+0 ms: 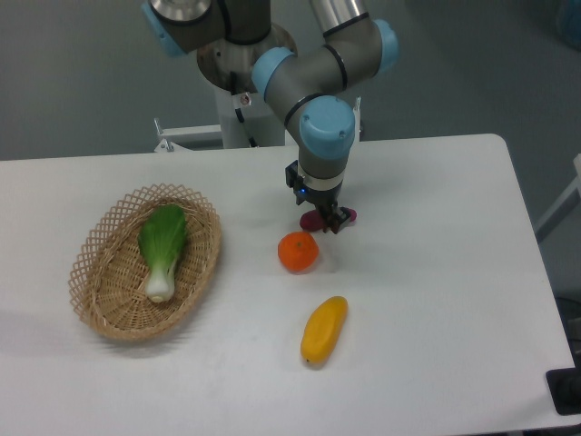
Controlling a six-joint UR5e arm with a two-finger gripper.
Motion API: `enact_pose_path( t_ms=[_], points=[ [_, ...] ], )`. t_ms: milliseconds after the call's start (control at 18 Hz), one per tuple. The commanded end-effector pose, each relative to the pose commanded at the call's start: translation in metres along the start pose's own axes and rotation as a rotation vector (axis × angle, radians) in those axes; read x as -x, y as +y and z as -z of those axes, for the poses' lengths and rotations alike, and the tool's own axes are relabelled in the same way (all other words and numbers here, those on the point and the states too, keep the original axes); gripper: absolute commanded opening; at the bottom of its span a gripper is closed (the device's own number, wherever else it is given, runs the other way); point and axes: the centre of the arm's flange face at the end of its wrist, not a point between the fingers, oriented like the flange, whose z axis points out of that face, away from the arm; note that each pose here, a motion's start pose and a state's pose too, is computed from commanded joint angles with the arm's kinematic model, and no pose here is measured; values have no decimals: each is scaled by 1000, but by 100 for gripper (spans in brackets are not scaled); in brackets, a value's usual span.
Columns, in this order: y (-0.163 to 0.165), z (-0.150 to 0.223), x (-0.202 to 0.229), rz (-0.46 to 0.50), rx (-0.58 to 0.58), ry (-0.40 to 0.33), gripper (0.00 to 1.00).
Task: Place the sweet potato on the table
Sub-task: 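Lower the sweet potato beside the orange and open the gripper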
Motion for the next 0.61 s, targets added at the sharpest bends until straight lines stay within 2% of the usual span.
enact_pose_path(
  t_ms=[222, 611],
  points=[
    [4, 14, 32, 16, -5, -38, 100],
    [41, 36, 89, 93, -12, -94, 100]
  ],
)
